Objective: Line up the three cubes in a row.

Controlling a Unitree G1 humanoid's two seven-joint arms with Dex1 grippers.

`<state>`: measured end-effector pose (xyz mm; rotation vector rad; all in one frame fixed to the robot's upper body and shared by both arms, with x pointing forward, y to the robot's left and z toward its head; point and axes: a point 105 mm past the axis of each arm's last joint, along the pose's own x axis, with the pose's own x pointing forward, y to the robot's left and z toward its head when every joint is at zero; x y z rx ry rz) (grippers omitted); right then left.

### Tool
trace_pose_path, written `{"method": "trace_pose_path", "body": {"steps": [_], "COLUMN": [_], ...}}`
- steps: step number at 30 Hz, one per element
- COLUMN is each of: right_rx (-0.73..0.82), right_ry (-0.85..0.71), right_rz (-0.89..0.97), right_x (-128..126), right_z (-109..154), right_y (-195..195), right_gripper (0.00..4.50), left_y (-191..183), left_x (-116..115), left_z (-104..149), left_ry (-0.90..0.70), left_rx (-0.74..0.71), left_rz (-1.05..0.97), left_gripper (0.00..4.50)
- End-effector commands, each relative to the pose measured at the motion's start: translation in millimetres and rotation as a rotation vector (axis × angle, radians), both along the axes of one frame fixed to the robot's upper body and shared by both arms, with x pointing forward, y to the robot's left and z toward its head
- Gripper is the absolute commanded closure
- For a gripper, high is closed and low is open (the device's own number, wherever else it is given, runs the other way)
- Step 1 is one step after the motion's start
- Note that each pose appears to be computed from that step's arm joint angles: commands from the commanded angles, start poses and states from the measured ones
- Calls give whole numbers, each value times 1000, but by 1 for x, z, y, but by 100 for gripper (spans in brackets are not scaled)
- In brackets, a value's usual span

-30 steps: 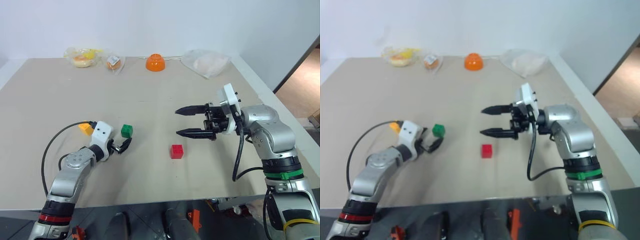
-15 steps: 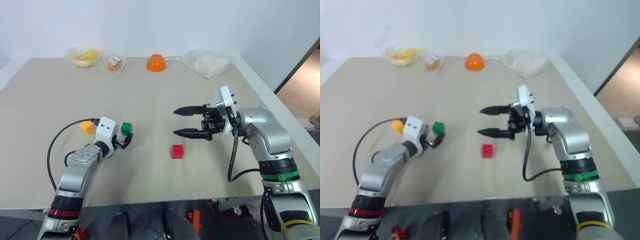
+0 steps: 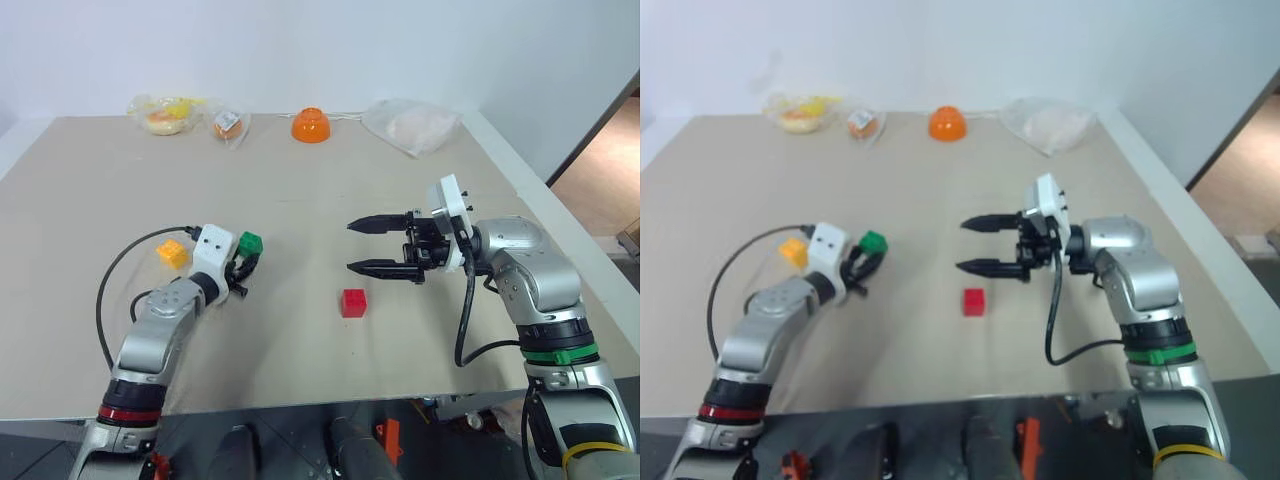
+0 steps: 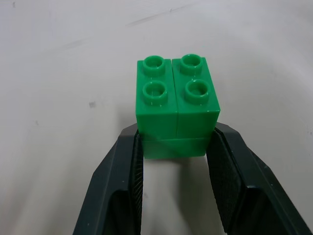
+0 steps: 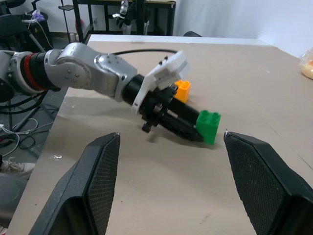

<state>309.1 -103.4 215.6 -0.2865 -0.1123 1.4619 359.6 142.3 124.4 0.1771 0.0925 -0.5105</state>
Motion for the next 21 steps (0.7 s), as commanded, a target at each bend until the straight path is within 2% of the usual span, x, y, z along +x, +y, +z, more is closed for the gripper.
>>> {"method": "trace_pose_path", "body": {"steps": [1,6,12,16,21], "right_rx": [3,-5,-4,-2,-26], "right_ry": [-47,-34,-19,-14,5], "right_rz": [18,22,8,12,28], "right_x": [-7,-14,-20,-25,-33], "right_z": [9,9,6,6,4], "right_y": [-1,-7,-10,-9,-11], "right_gripper": [96,96,96,96,96], "left_y": [3,19,22,15,-2], "left_x": [-5,-29,-66,-75,-73], "left_z": [27,34,-2,-22,-29], "left_ry": [-115,-142,-24,-5,-18], "left_rx": [-19,-9,141,242,242], "left_rz": [-138,-375,-677,-781,-855], "left_gripper": [322,322,322,322,322]}}
